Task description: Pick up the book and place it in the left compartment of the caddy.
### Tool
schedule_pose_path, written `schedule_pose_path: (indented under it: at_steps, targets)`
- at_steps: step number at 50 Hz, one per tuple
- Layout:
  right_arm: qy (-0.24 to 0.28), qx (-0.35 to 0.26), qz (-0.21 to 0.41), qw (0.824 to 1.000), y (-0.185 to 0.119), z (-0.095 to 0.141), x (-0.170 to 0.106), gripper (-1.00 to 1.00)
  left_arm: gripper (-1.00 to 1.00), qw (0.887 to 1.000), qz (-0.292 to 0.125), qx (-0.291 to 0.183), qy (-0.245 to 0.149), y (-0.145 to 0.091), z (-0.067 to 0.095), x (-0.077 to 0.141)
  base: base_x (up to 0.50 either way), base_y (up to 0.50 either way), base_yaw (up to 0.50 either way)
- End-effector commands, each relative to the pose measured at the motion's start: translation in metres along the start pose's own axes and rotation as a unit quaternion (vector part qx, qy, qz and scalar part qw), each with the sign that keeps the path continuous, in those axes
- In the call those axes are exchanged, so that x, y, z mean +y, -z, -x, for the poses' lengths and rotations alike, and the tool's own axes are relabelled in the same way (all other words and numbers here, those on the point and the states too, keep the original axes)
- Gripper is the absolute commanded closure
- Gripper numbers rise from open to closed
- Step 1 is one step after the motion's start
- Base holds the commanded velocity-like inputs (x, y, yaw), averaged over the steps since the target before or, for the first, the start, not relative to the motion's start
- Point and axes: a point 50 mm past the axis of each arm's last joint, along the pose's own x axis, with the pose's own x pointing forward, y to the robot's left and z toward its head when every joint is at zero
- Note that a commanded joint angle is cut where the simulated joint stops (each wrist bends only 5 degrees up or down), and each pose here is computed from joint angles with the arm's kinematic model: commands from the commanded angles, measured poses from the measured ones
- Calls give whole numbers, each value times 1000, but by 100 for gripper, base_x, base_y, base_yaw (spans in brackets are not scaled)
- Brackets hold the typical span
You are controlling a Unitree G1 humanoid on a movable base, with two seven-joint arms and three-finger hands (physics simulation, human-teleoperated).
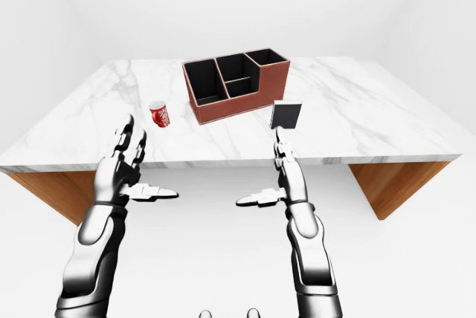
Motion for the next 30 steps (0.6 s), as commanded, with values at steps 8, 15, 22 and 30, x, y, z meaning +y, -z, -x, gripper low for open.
schedule_pose_path:
  at_steps: [8,15,22,30]
  targets:
    - [-21,-148,50,988,-73,1,-9,-100,-100,992,-12,-122,7,-57,-2,7,0,0,0]
    - [-20,-178,54,982,-87,2,-13,-100,-100,990,-9,-139,-1,-65,-5,11,0,0,0]
    - [-21,-189,63,980,-93,0,-14,-100,-100,987,-13,-160,-10,-75,-3,16,0,0,0]
    - [-17,-200,70,977,-99,-2,-17,-100,-100,987,-12,-161,-11,-76,-4,17,0,0,0]
